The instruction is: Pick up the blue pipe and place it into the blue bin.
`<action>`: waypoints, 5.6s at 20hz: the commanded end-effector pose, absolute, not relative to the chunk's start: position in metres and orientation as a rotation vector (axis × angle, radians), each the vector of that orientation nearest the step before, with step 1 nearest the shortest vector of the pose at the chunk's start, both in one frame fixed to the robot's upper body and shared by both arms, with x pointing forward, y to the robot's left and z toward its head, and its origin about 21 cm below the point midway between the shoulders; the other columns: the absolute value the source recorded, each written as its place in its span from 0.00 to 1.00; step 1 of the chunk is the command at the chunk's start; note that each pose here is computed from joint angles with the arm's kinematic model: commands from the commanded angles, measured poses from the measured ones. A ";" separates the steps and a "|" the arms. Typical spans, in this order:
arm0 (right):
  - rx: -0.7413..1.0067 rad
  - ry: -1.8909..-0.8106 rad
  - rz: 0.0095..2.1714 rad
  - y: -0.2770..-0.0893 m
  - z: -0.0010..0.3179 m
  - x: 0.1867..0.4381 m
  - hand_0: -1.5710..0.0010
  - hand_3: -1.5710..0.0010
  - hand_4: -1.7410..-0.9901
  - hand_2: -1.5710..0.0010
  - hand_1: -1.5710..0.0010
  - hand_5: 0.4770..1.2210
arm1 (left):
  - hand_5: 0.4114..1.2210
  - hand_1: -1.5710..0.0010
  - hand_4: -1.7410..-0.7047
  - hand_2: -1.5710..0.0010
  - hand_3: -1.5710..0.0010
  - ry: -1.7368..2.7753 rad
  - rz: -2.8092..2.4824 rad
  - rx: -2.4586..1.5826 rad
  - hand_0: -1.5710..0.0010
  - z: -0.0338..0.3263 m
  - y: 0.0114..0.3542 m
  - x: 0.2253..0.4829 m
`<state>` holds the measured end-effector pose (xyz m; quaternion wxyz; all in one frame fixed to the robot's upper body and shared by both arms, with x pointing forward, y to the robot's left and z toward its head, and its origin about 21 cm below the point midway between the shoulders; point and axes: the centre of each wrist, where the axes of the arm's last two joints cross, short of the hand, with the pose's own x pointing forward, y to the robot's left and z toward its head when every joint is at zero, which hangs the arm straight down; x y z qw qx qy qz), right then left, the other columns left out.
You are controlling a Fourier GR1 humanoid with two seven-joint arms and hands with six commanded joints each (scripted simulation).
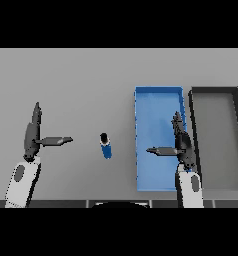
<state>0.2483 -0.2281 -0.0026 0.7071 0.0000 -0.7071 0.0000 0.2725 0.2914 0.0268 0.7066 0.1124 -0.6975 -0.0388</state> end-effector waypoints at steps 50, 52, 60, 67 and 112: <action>-0.110 -1.630 0.303 -0.237 0.015 0.213 1.00 1.00 0.72 1.00 1.00 0.17 | 0.30 0.83 0.41 0.77 0.86 -1.467 -0.736 -0.470 0.94 -0.023 0.141 0.268; -0.120 -1.632 0.310 -0.239 0.018 0.216 1.00 1.00 0.73 1.00 1.00 0.17 | 0.55 0.57 0.31 0.53 0.55 -1.464 -0.682 -0.504 0.68 -0.024 0.139 0.267; -0.104 -1.616 0.312 -0.238 0.012 0.216 1.00 1.00 0.73 1.00 1.00 0.17 | 0.92 0.10 0.06 0.09 0.14 -1.551 -0.721 -0.524 0.11 -0.030 0.129 0.253; -0.123 -1.635 0.323 -0.237 0.014 0.218 1.00 1.00 0.76 1.00 1.00 0.17 | 0.98 0.02 0.01 0.02 0.07 -1.691 -0.676 -0.611 0.02 0.020 0.106 0.258; 0.701 -1.599 1.183 -0.117 0.166 0.281 0.78 0.81 0.54 0.76 0.76 0.04 | 1.00 0.31 0.06 0.32 0.34 -1.608 -0.932 -0.527 0.25 0.046 0.101 0.261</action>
